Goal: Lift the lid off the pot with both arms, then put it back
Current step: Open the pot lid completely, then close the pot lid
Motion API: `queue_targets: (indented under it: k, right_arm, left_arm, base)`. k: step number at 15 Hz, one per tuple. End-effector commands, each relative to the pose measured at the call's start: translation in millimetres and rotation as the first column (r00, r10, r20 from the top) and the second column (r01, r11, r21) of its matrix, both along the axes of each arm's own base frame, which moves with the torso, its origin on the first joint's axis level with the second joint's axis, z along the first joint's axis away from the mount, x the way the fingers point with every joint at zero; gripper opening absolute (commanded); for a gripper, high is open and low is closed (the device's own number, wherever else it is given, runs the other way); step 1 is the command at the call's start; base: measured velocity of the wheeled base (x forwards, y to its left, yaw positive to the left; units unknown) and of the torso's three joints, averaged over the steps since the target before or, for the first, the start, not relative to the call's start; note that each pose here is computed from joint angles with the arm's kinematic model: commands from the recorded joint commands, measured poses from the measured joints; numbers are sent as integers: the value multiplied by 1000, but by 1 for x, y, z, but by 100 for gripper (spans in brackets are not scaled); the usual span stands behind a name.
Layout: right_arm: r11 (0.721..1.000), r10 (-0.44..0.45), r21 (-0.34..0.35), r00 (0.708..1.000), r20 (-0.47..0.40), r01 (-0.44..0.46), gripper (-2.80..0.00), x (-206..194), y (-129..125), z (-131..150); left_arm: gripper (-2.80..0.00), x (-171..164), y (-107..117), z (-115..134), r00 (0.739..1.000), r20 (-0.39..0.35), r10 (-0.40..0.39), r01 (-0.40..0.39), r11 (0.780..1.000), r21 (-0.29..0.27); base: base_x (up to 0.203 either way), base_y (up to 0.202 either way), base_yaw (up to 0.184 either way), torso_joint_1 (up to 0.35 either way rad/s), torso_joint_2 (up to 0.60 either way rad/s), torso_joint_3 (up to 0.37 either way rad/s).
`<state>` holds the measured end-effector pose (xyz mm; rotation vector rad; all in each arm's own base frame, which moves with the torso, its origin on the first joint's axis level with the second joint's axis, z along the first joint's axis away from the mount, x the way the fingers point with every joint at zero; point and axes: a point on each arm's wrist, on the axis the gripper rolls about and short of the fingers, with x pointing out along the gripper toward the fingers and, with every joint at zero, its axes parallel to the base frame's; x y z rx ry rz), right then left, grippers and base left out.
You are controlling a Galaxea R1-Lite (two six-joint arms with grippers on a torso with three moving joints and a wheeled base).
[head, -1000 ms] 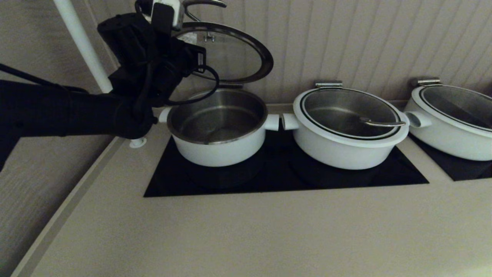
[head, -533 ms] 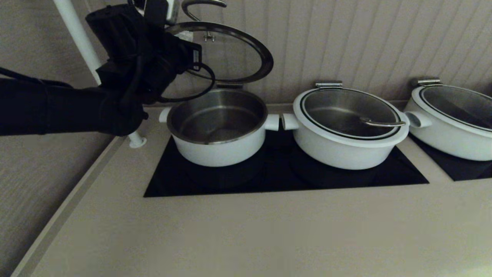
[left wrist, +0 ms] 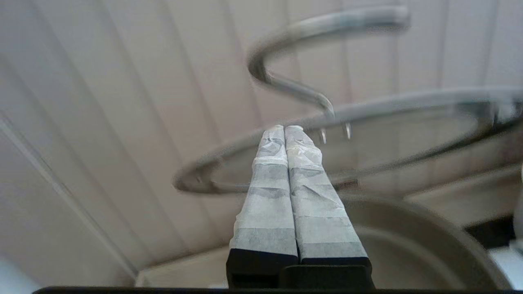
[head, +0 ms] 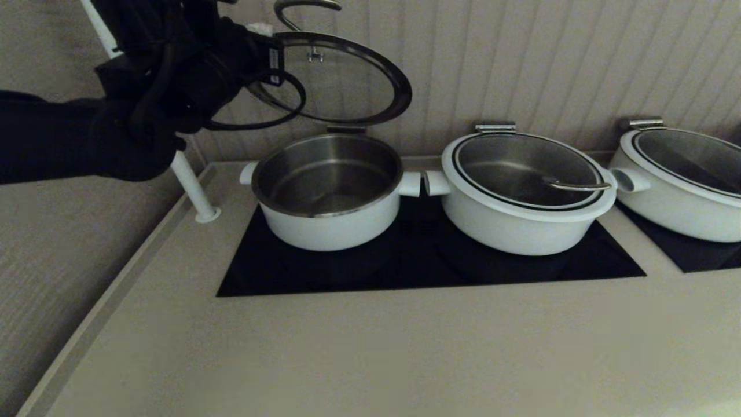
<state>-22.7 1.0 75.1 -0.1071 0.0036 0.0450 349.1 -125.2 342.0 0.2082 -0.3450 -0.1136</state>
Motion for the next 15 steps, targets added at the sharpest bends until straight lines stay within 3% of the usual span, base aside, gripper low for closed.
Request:
queue_targets:
  k: [1, 4, 10, 15]
  right_arm:
    - [1000, 1, -1, 1000, -1, -1, -280, 0, 0, 0]
    - [1000, 1, -2, 1000, -2, -1, -280, 0, 0, 0]
    - [1000, 1, -1, 1000, 0, -1, -280, 0, 0, 0]
    - [1000, 0, -1, 1000, 0, 0, -280, 0, 0, 0]
  left_arm:
    - [-280, -3, 2, 16, 999, 36, 4, -3, 1000, -12]
    - [-280, -1, 1, 22, 1000, 18, -17, 17, 1000, 3]
    - [-280, 4, -3, 31, 991, -34, -130, 132, 990, 57]
    - [-280, 21, -9, 32, 991, -25, -130, 132, 988, 78]
  base:
    - [0, 0, 0, 0, 0, 0]
    - [0, 0, 0, 0, 0, 0]
    - [0, 0, 0, 0, 0, 0]
    - [0, 0, 0, 0, 0, 0]
